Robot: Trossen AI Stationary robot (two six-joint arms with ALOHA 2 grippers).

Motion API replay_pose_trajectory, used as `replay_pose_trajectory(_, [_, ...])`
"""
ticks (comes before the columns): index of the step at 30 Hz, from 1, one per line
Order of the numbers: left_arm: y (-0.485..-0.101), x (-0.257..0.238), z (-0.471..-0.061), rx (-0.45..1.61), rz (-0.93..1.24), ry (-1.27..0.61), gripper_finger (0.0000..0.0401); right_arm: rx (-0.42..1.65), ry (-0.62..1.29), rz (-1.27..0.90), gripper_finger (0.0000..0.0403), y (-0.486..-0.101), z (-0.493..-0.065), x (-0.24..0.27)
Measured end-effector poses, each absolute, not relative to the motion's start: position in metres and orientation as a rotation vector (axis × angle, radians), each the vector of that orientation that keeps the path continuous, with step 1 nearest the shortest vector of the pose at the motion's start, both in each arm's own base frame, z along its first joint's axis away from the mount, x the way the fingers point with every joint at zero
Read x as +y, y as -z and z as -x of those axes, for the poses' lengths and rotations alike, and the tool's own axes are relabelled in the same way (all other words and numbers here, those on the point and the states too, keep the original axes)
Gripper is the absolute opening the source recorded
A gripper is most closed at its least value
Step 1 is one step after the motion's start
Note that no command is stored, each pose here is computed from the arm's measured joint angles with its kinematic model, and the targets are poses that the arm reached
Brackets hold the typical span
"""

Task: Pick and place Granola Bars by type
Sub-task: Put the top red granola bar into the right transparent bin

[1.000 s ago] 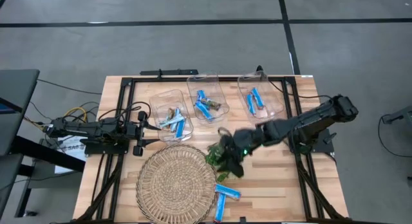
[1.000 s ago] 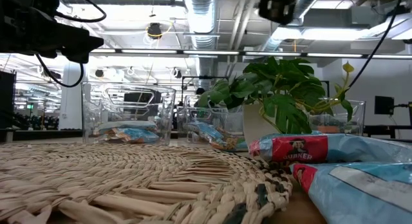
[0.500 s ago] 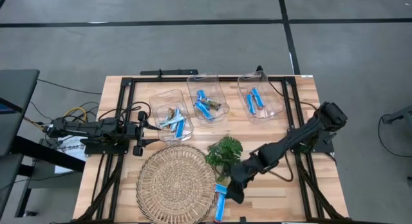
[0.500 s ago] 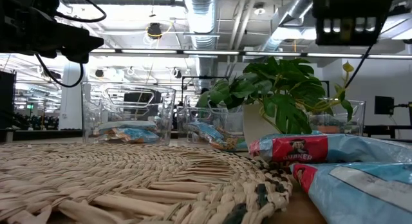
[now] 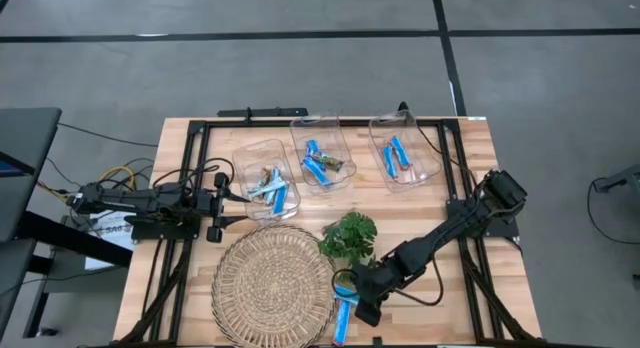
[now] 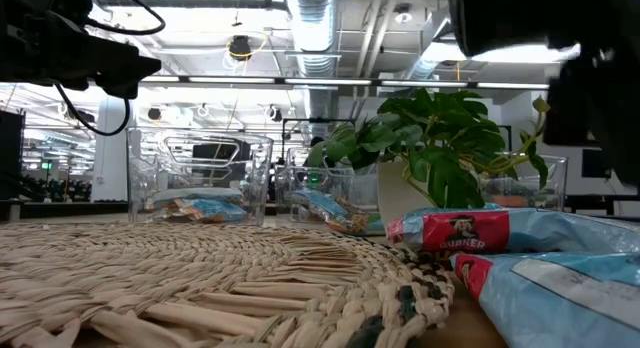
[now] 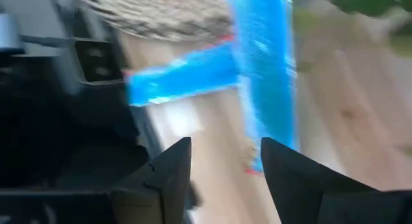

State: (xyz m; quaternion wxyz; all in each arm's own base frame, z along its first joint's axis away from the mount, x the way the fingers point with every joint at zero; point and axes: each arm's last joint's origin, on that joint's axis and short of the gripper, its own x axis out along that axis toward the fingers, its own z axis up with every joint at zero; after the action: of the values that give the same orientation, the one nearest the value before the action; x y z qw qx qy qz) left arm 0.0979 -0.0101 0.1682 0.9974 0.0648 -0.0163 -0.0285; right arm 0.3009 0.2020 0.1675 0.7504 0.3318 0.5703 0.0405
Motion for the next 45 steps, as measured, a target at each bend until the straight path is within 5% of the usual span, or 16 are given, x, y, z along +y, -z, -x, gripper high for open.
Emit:
replay_pose_trajectory(8, [-0.168, -0.01, -0.098, -0.033, -0.13, 0.057, 0.0196, 1.274, 0.006, -0.597, 0.018, -0.162, -0.297, 0.19])
replay_pose_trajectory(33, [-0.168, -0.01, -0.098, -0.033, -0.139, 0.057, 0.0196, 1.238, -0.144, -0.399, 0.0193, -0.146, -0.304, 0.197])
replay_pose_trajectory(45, [-0.168, -0.01, -0.098, -0.033, -0.133, 0.057, 0.0196, 1.231, -0.231, -0.431, 0.0129, -0.129, -0.312, 0.205])
